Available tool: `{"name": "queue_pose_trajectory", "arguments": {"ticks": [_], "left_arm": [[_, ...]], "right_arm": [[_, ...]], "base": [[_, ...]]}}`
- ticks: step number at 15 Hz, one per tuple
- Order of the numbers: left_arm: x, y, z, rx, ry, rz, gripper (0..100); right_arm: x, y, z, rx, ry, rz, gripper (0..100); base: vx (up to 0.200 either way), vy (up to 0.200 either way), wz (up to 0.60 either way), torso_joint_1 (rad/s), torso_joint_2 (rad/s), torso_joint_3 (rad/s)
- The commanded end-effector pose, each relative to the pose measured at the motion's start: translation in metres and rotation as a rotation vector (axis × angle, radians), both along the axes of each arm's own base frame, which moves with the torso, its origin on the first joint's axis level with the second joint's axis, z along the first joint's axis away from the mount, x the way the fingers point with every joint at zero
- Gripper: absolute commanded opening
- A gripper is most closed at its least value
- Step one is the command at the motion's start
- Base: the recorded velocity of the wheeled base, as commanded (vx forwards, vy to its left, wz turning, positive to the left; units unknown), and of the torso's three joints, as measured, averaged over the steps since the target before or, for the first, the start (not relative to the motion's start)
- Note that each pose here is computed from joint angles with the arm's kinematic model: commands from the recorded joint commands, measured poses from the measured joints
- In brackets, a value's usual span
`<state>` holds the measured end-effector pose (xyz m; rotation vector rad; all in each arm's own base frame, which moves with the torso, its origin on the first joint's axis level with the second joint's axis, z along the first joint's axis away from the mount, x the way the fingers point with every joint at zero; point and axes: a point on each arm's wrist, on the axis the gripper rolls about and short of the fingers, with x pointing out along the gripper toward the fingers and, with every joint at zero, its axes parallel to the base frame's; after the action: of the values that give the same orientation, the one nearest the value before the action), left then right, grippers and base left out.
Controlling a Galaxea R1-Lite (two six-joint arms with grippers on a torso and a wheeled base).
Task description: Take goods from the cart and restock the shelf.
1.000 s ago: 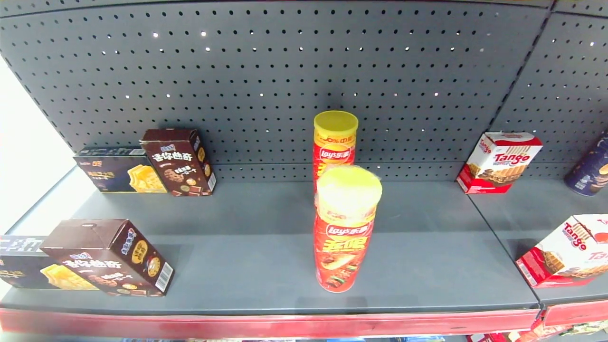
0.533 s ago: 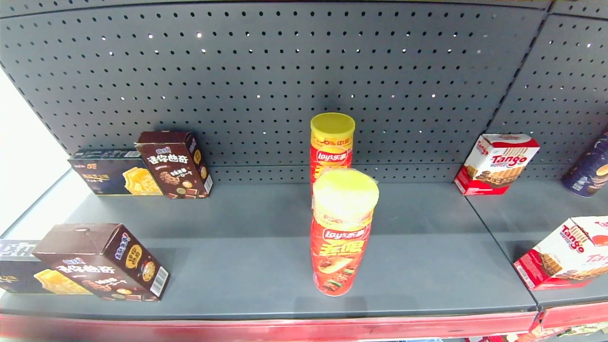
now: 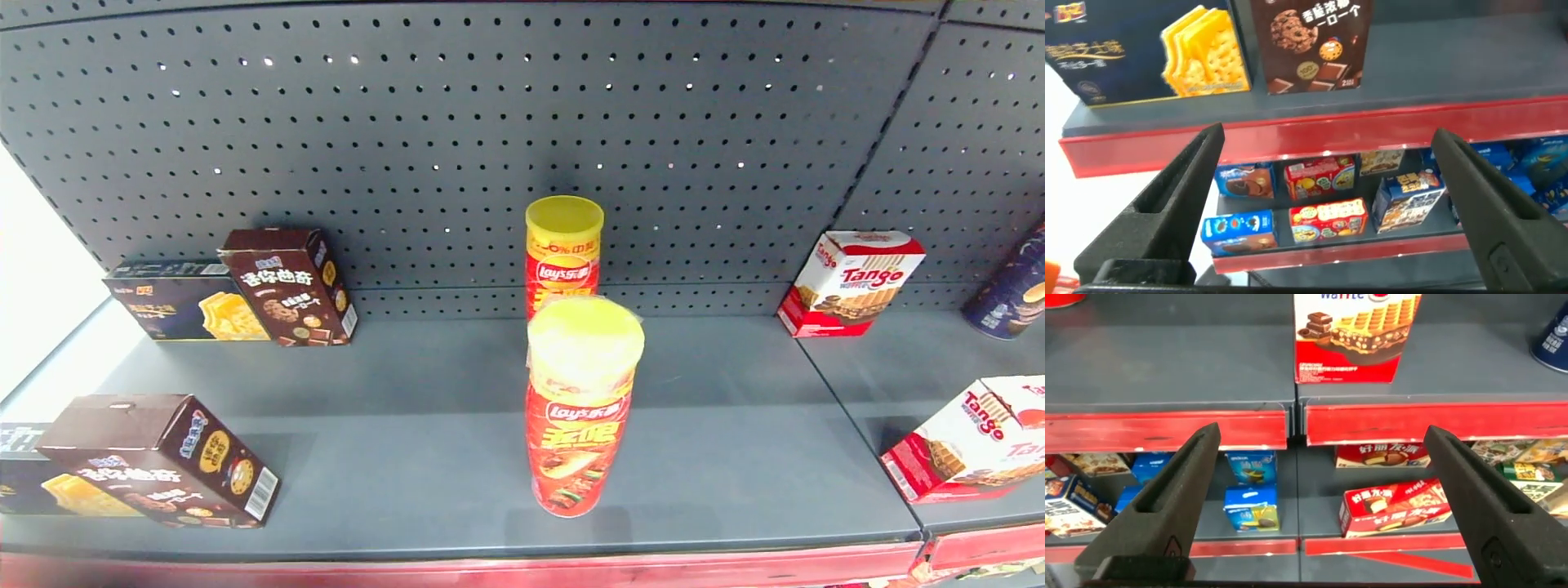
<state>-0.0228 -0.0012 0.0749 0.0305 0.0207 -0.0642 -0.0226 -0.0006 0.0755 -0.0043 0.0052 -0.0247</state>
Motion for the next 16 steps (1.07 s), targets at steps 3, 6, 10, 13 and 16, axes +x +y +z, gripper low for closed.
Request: {"name": "queue_pose_trajectory", "arguments": {"ticks": [3, 6, 10, 13, 16], "left_arm": [[0.0001, 0.0000, 0.0002, -0.003, 0.002, 0.001, 100], [0.0001, 0.0002, 0.0006, -0.006, -0.001, 0.004, 100], [0.0002, 0.0001, 0.0008, -0.005, -0.006, 0.003, 100], [0.0002, 0.0001, 0.0008, -0.005, -0.006, 0.004, 100], [0.0002, 0.0001, 0.0008, -0.003, -0.006, 0.001, 100]], "right_arm": [[0.0002, 0.0000, -0.0002, 0.000, 0.003, 0.000, 100], [0.0002, 0.0000, -0.0002, 0.000, 0.003, 0.000, 100], [0.0002, 0.0000, -0.0002, 0.000, 0.003, 0.000, 100], [0.0002, 0.0000, -0.0002, 0.000, 0.003, 0.000, 100], [0.0001, 0.0000, 0.0002, 0.000, 0.001, 0.000, 100]], "base": [[0.000, 0.000, 0.00, 0.000, 0.00, 0.000], [0.000, 0.000, 0.00, 0.000, 0.00, 0.000], [-0.050, 0.000, 0.00, 0.001, 0.00, 0.001], [0.000, 0.000, 0.00, 0.000, 0.00, 0.000], [0.000, 0.000, 0.00, 0.000, 0.00, 0.000]]}}
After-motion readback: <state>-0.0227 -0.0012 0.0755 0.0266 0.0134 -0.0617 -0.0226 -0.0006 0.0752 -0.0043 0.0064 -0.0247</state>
